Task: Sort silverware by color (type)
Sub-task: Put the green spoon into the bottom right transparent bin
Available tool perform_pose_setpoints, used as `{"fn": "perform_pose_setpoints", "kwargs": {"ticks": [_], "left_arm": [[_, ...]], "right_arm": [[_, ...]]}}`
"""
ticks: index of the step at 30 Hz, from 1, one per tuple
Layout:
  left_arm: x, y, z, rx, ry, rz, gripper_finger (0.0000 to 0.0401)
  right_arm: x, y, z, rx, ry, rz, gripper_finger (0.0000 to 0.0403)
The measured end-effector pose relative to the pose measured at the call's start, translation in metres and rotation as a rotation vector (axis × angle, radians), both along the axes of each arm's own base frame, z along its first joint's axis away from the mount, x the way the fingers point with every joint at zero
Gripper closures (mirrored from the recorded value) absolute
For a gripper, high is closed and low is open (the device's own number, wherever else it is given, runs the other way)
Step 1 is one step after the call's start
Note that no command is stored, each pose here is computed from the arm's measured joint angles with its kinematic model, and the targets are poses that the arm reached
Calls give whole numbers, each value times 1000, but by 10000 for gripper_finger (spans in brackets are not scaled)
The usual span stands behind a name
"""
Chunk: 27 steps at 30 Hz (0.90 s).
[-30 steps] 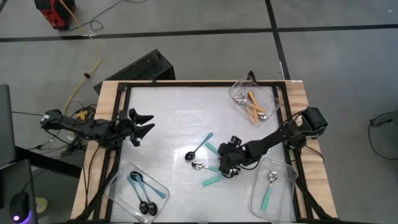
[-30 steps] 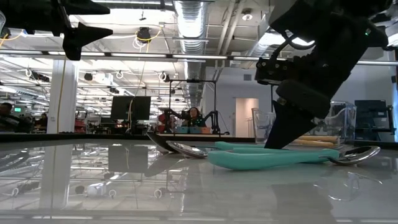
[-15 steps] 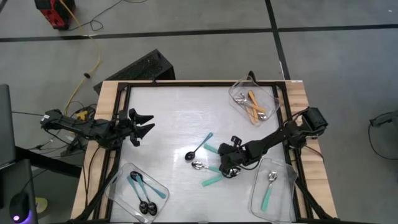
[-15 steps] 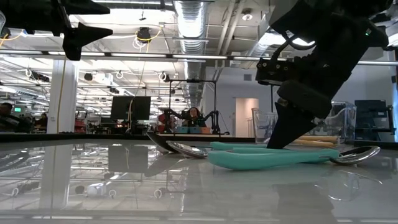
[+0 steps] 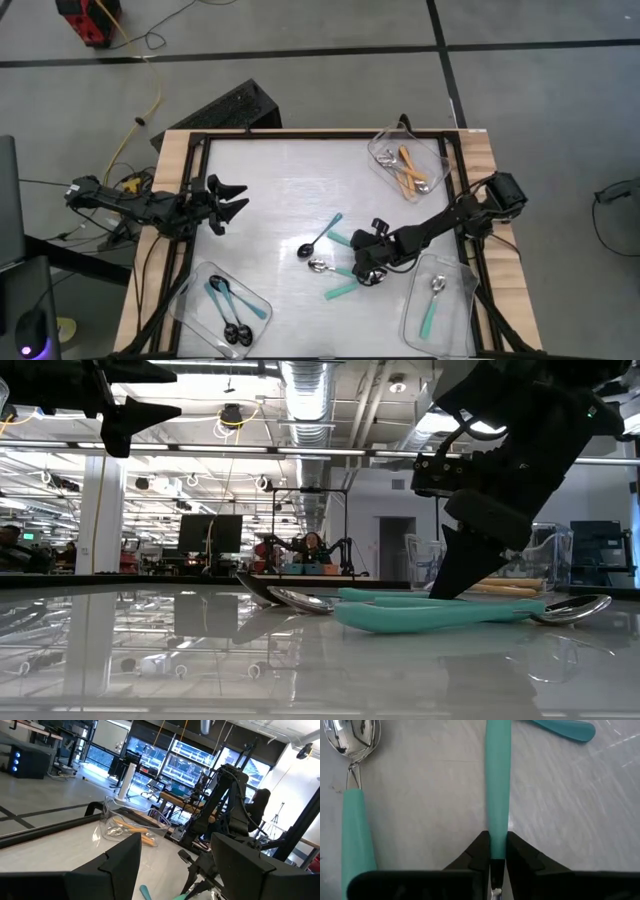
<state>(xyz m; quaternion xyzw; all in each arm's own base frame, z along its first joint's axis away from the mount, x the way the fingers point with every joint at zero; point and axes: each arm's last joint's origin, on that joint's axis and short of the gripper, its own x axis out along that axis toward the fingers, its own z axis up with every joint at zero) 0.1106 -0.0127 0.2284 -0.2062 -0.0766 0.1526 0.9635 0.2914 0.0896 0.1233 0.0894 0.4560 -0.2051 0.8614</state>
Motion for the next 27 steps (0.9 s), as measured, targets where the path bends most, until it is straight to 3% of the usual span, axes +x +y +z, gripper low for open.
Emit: {"fn": "perform_pose_setpoints", "kwargs": {"ticks": [8, 27], "left_arm": [[0, 0, 0, 0, 0, 0, 175], [0, 0, 0, -4, -1, 0, 175]], "right_arm": [[6, 3, 8, -2, 5, 21, 334], [36, 18, 67, -58, 5, 107, 335]]}}
